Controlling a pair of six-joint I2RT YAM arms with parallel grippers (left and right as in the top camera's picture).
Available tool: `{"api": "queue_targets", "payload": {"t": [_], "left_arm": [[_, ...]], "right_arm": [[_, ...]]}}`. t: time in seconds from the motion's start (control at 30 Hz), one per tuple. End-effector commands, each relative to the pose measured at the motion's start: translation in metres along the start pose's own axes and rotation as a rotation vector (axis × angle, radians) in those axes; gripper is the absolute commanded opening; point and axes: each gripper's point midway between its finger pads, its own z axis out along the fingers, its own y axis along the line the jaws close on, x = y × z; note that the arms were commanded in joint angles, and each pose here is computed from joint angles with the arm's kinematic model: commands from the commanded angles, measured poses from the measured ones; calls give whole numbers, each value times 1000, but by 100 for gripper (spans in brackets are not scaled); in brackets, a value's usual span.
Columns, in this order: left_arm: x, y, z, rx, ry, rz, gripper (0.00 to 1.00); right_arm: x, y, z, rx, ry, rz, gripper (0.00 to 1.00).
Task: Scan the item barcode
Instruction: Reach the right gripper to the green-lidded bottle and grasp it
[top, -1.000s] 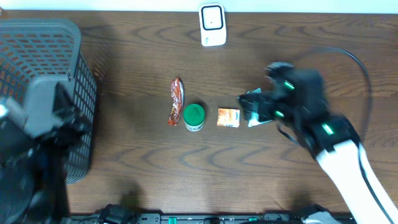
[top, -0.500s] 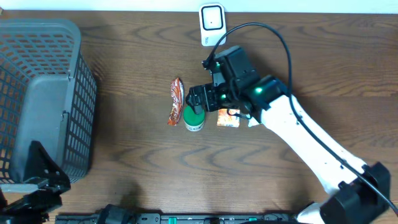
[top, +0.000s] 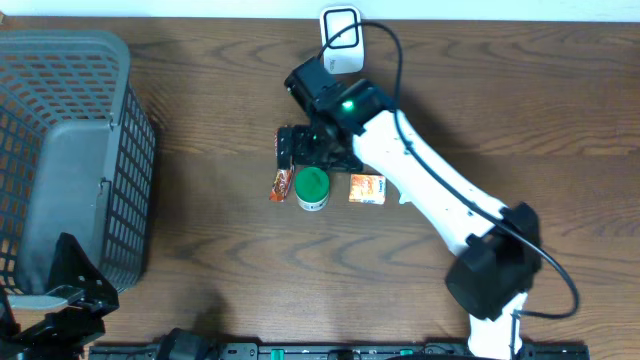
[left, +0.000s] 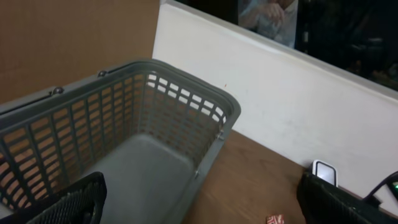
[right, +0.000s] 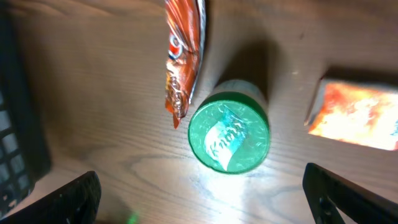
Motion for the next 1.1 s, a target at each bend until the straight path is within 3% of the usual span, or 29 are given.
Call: {"api": "queue_targets", "payload": {"t": [0.0,0.3,0.63,0.7,0.77,0.83,1.07], "left_arm": [[1,4,-1,-17,3,-5,98],[10,8,-1,-33,38,25,98],[16,11,-2,-44,61,44,98],[17,12,-2,-46,65,47,98],[17,12,-2,-47,68,49,98],[18,13,-2,-49,71,52,98],[20,14,-2,-53,79,58,98]], "right_arm": [[5,0,17,24,47,153,99],[6,-4,51,85,55,271,99],[17,-24,104,186,141,260,97],[17,-28,109,203,145,254,89],[20,-31,113,214,156,257,69],[21,-32,115,220,163,258,55],[31,-28,111,197,219,232,41]]}}
